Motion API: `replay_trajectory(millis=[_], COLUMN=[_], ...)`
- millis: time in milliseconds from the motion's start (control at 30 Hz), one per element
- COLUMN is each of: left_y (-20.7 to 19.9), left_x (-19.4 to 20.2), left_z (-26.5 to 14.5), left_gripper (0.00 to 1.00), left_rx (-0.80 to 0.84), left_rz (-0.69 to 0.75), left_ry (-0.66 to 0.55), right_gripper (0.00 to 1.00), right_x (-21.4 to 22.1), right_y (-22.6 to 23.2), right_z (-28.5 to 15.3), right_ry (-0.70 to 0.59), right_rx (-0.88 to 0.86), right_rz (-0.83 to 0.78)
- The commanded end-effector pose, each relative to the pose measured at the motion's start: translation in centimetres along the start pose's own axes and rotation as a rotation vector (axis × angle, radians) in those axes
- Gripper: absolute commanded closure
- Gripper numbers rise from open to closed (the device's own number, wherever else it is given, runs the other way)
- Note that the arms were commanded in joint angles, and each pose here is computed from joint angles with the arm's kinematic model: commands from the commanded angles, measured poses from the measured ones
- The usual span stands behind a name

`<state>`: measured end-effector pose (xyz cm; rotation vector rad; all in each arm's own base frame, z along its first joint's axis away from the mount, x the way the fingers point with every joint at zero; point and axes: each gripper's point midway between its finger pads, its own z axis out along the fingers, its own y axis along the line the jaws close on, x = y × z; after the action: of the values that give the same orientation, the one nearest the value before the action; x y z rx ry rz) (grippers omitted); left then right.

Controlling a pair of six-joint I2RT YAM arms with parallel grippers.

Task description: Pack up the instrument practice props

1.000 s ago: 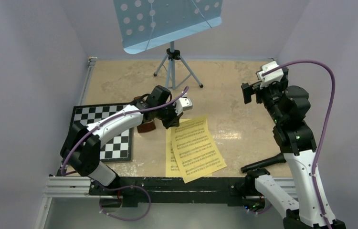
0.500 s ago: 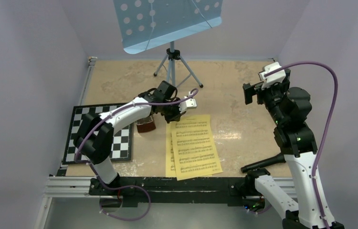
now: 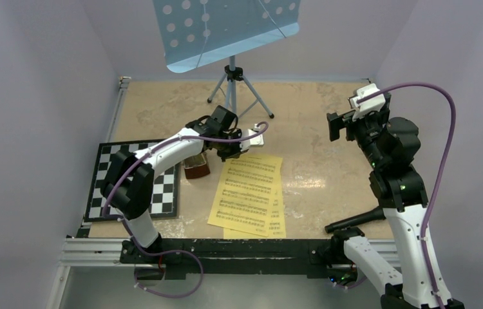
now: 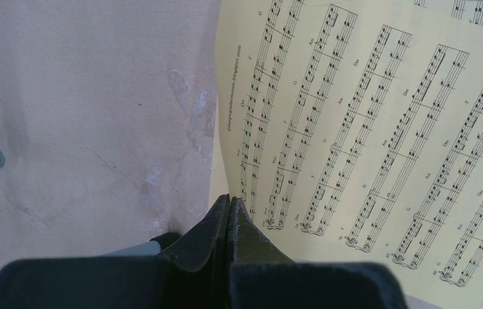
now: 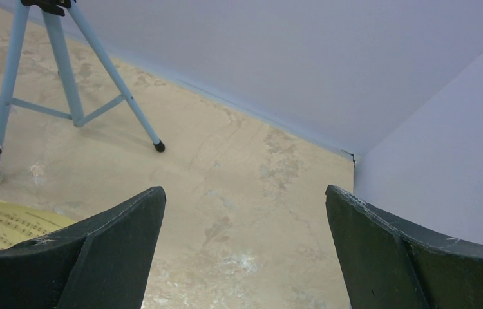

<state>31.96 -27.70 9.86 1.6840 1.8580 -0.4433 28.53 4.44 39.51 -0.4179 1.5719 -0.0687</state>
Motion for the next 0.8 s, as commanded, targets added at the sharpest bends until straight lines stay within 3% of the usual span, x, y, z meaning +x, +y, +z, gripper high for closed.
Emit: replay_trajectory(millis=[0, 167, 767], left_y=[1.1, 0.8, 0.0], left_x=[-1.4, -2.2, -4.2], left_z=[-0.7, -1.1, 0.5], left_gripper=[1.00, 1.00, 1.00], left_rx=[-0.047, -0.068, -0.057], left_rz=[-0.083, -0.304, -0.526], left_ry=[-0.031, -0.050, -0.101], right_gripper=[0.01, 0.01, 0.01], right_x=[-0.5, -0.5, -0.5], right_y=[-0.2, -0.2, 0.1], right_z=[-0.2, -0.2, 0.3], right_ry=[-0.018, -0.017, -0.010], right_rx=[0.006, 0.005, -0.015], right_rz=[0.008, 0.008, 0.016])
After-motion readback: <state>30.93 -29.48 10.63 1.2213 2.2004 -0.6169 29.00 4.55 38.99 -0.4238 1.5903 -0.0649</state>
